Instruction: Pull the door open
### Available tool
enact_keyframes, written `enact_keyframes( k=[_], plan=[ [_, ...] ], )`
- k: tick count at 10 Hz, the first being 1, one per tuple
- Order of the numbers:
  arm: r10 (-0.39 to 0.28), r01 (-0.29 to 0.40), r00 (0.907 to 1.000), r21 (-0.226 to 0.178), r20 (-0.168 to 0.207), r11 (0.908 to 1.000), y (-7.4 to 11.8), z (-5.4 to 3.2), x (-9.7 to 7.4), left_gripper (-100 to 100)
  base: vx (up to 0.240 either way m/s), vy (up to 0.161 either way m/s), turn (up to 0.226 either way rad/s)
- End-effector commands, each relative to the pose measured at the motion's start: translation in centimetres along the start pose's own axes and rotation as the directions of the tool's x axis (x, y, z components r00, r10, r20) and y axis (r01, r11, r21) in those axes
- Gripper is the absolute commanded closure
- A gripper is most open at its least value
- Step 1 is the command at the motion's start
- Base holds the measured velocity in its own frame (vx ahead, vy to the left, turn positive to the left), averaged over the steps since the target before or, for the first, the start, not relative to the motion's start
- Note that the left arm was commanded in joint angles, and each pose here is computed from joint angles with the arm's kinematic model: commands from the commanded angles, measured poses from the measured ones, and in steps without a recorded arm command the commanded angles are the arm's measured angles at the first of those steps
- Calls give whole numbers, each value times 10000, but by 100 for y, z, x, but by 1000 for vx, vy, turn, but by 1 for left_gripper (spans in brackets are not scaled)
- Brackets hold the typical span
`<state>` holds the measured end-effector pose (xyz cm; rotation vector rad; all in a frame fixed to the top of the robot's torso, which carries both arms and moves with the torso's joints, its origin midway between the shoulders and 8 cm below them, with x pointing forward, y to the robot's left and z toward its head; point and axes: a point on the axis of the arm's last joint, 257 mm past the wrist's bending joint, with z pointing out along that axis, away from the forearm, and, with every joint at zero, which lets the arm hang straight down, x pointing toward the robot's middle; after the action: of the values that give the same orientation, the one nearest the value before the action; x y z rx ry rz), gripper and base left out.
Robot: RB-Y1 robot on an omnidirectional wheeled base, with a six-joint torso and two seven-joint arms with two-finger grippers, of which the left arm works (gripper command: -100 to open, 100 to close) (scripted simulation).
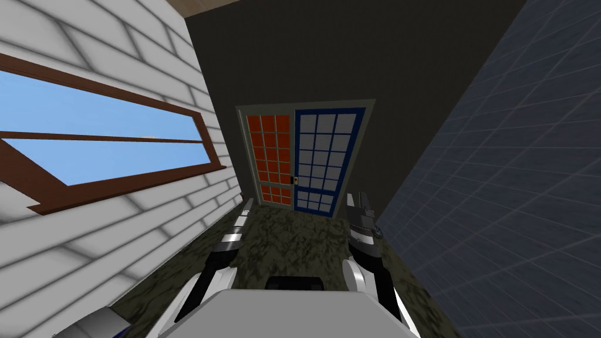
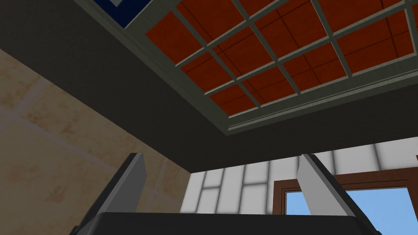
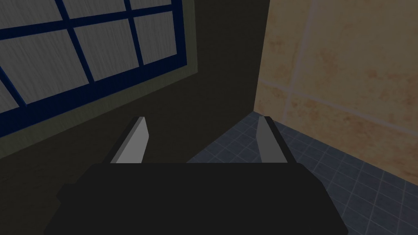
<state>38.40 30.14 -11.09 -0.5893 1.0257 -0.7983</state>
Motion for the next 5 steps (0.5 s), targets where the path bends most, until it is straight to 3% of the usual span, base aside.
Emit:
enact_keyframes(
  k=[1, 5],
  plan=[
    [455, -456, 9989, -128, -83, 9989, 117, -14, 29, -100, 143, -2, -72],
    [1498, -1512, 9882, -449, -332, 9875, 399, -95, 98, -100, 126, 2, -77]
  ],
)
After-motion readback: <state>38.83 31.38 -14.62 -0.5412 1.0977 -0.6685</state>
